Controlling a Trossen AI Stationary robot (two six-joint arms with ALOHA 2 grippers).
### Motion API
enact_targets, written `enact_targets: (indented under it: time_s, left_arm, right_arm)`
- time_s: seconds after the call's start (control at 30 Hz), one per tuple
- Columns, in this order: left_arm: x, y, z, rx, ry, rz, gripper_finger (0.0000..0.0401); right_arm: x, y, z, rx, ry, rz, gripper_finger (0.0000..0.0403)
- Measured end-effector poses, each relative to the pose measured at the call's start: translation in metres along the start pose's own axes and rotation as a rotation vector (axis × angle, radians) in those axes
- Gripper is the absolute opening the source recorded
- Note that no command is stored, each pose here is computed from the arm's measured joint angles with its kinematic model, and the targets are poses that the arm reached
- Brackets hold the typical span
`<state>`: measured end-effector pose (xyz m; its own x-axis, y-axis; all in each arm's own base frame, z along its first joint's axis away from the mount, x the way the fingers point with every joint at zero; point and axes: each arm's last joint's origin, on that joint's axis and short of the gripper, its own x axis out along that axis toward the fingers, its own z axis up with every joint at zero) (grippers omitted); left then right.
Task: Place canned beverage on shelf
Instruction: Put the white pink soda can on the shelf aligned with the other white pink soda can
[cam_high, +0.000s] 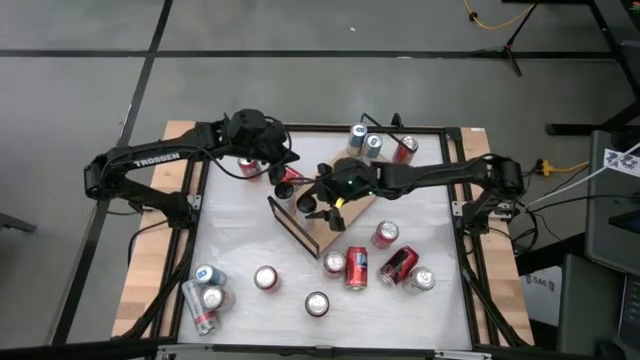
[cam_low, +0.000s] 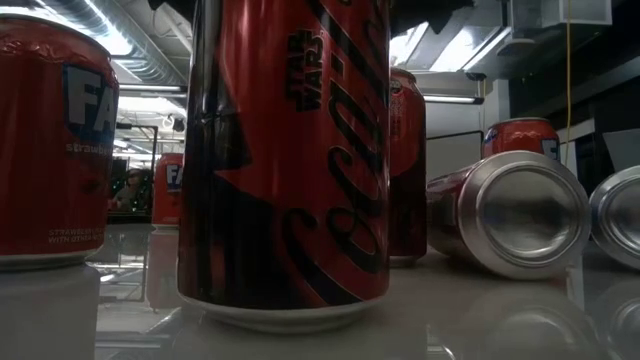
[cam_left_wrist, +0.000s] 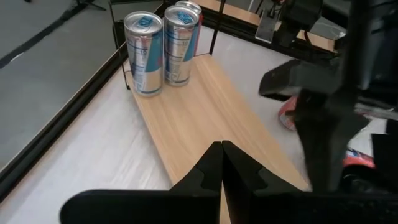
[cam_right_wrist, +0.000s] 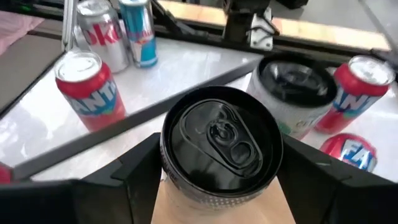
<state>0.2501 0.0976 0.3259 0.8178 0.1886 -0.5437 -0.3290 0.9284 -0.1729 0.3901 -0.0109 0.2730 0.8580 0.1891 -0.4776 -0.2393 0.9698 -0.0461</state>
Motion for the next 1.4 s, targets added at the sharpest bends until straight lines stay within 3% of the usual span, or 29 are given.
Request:
enact_targets:
  time_s: [0.27, 1.4]
  left_arm:
    - [0.0001, -0.0006, -0.0003, 0.001, 0.003, -0.005, 0.0000]
    - [-0.0001, -0.0007, -0.0001, 0.001, 0.002, -0.006, 0.0000]
  right_arm:
    - [0.0118, -0.0019, -0.0062, 0.000, 0.010, 0.000, 0.0264]
    - [0.0123, -0.0029, -0.0058, -0.008, 0.000, -0.014, 0.0273]
